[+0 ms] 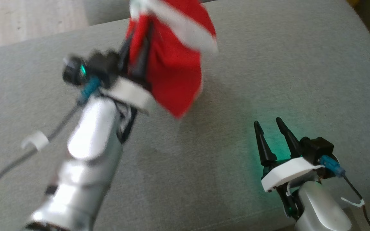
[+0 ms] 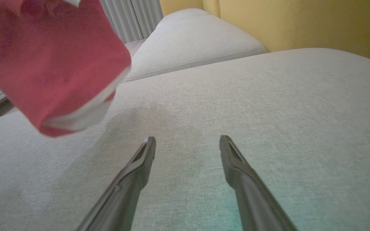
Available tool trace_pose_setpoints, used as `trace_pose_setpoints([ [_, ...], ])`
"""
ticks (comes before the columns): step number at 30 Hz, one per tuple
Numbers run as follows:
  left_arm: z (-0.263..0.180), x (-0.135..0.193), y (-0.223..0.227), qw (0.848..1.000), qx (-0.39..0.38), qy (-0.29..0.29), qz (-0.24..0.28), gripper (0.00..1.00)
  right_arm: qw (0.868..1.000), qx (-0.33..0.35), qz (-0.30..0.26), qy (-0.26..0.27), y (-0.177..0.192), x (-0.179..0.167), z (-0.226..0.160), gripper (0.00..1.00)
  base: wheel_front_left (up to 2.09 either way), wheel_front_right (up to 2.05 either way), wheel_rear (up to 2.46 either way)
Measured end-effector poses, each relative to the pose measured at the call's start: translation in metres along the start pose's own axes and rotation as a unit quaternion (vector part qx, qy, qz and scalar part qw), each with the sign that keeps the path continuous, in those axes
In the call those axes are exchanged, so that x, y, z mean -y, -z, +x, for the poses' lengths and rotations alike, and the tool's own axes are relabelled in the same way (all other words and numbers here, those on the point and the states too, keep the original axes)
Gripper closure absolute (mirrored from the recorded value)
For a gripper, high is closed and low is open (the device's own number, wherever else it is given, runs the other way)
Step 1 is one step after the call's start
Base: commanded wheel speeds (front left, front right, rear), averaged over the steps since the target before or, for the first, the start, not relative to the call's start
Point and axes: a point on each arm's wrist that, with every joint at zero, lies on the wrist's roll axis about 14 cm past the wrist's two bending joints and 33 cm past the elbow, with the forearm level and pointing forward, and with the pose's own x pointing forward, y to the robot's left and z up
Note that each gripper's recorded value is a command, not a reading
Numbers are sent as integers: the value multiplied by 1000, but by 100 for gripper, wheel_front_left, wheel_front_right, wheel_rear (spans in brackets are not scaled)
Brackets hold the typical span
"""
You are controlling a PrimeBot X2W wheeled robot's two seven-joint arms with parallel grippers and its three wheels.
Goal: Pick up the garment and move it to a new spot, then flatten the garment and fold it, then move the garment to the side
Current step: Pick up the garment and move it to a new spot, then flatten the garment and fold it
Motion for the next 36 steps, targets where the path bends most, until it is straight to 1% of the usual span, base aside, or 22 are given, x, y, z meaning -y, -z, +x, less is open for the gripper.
trace_pose_setpoints([
  [1, -4, 7, 12, 1000, -13, 6, -6, 0, 1000, 1, 1, 5, -1, 3, -2, 0, 0, 0, 0],
  [3, -14, 18, 36, 999, -40, 10, -7, 0, 1000, 3, 4, 12, -1, 7, -4, 0, 0, 0, 0],
  [6, -37, 21, 67, 997, -78, -7, -13, 0, 1000, 2, 5, 11, -1, 7, -3, 0, 0, 0, 0],
  [10, -76, 6, 92, 991, -113, -62, -32, 0, 1000, 9, 5, 2, -6, 1, 1, 0, 0, 0, 0],
  [14, -110, -18, 92, 986, -115, -123, -23, 0, 1000, 27, 6, -9, -18, -7, 5, 0, 0, 0, 0],
  [18, -150, -44, 85, 975, -111, -191, -10, 0, 999, 38, 7, -18, -23, -14, 2, 0, 0, 0, 0],
  [24, -223, -64, 84, 953, -119, -279, -9, 0, 999, 39, 7, -32, -21, -25, -7, 0, 0, 0, 0],
  [28, -250, -67, 87, 944, -132, -303, -3, 0, 998, 41, 7, -39, -22, -31, -7, 0, 0, 0, 0],
  [31, -268, -65, 92, 939, -146, -311, 1, 0, 998, 45, 6, -47, -26, -36, -5, 0, 0, 0, 0],
  [36, -279, -68, 94, 934, -153, -322, 5, 0, 998, 39, 8, -47, -21, -36, -4, 0, 0, 0, 0],
])
